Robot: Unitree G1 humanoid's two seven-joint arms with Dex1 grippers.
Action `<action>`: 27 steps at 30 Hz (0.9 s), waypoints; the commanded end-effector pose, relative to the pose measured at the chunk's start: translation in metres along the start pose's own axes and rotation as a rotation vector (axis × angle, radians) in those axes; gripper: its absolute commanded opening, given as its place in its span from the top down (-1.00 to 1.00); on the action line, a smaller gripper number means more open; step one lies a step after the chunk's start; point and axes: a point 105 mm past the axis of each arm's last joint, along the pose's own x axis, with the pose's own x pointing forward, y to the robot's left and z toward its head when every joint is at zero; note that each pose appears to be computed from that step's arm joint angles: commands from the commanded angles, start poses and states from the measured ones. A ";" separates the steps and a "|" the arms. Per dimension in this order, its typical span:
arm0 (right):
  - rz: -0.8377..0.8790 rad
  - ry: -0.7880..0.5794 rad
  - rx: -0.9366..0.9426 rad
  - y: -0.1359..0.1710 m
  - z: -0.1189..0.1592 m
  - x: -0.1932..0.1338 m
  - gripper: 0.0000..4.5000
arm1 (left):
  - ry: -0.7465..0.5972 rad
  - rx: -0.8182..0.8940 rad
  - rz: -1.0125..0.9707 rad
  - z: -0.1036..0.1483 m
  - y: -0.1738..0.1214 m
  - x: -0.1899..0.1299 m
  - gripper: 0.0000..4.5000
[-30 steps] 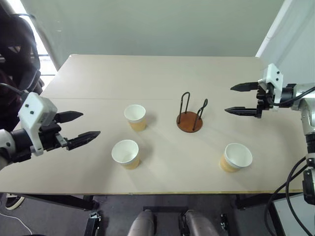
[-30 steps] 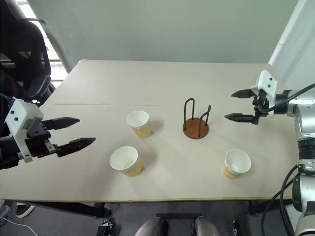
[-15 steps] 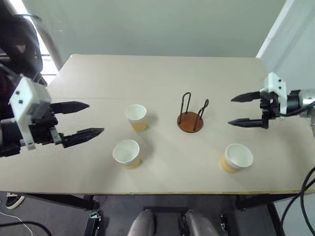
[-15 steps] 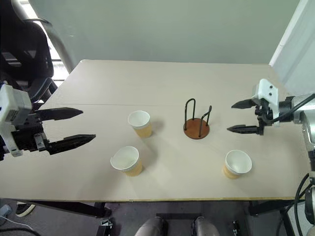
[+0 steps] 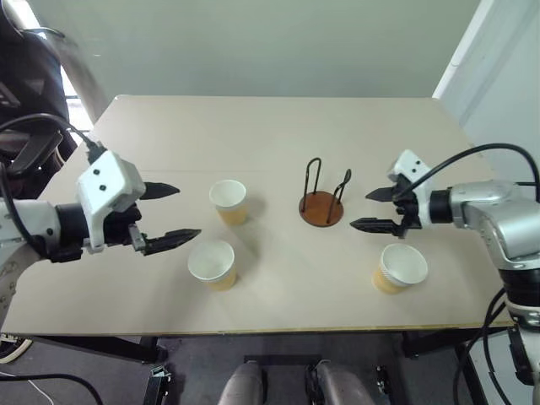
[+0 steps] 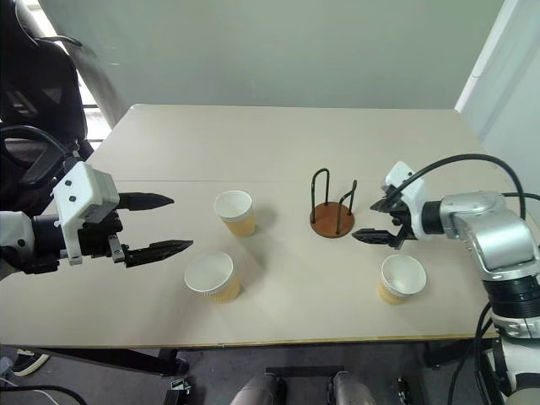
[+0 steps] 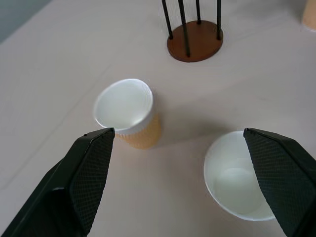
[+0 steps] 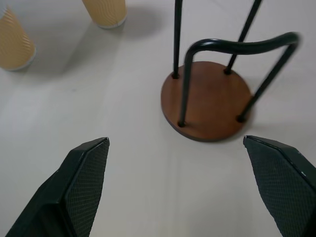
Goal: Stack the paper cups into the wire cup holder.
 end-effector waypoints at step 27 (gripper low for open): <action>-0.060 -0.154 0.045 -0.001 0.034 0.055 -1.00 | -0.036 0.036 0.056 0.017 -0.005 -0.013 -0.99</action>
